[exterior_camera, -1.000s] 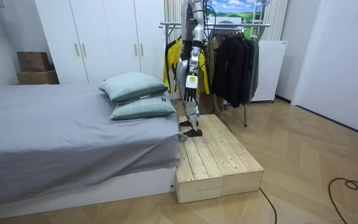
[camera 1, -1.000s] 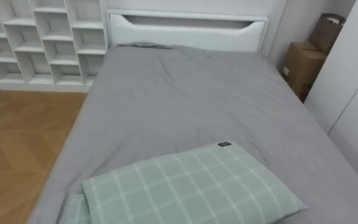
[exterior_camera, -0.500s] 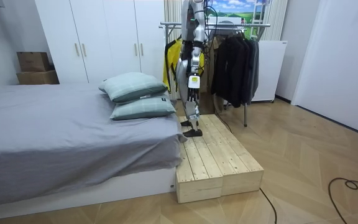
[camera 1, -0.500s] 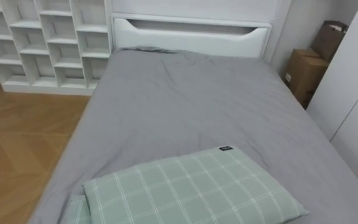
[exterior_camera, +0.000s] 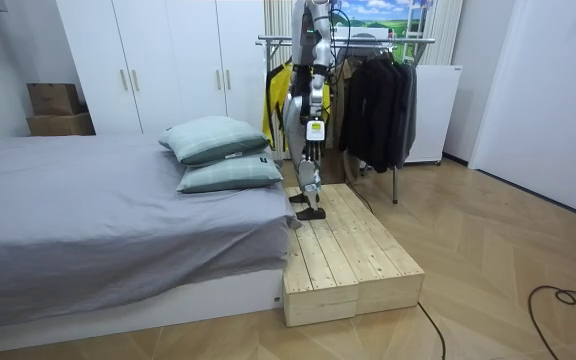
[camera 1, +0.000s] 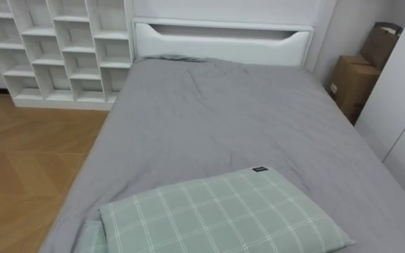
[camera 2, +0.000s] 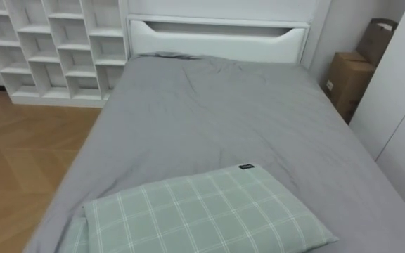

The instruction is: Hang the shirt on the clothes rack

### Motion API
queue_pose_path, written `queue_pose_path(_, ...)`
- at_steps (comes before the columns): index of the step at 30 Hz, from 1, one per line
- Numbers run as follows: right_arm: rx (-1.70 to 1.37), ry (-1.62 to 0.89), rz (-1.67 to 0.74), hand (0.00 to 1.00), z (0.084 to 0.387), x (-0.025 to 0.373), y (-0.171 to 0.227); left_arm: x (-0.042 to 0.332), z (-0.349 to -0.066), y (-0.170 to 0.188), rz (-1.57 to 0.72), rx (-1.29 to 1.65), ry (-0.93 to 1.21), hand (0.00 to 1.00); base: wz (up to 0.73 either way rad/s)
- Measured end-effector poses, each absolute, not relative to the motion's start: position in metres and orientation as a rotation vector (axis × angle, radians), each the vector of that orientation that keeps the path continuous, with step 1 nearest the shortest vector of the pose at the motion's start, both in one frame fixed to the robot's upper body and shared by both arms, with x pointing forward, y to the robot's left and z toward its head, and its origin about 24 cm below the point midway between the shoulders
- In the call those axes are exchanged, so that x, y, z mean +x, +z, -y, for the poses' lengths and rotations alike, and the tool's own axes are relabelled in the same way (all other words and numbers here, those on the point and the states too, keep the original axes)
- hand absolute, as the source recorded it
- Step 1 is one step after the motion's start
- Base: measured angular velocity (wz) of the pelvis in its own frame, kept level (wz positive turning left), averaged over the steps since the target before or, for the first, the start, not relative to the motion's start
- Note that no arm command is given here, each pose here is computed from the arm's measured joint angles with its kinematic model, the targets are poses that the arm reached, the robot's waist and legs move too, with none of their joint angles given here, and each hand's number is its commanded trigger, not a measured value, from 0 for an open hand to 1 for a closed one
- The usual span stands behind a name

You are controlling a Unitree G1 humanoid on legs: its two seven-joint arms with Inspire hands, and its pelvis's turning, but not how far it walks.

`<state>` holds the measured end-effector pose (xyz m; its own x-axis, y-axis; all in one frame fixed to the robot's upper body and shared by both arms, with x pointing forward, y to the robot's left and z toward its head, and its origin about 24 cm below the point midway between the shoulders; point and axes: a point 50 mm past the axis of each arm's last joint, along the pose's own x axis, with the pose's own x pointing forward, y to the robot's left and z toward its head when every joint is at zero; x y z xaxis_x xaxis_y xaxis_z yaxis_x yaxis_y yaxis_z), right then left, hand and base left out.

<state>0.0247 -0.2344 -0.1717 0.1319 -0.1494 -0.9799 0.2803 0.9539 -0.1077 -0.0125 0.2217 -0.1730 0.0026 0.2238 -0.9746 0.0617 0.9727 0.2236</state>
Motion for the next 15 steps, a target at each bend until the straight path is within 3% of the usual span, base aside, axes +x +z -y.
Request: queue_pose_path(15,0.081,-0.297,-1.393,0.00,0.2363,0.0276,-0.1710,-0.0107,-0.2188,-0.1735,-1.560,0.272,0.058,0.00,0.00)
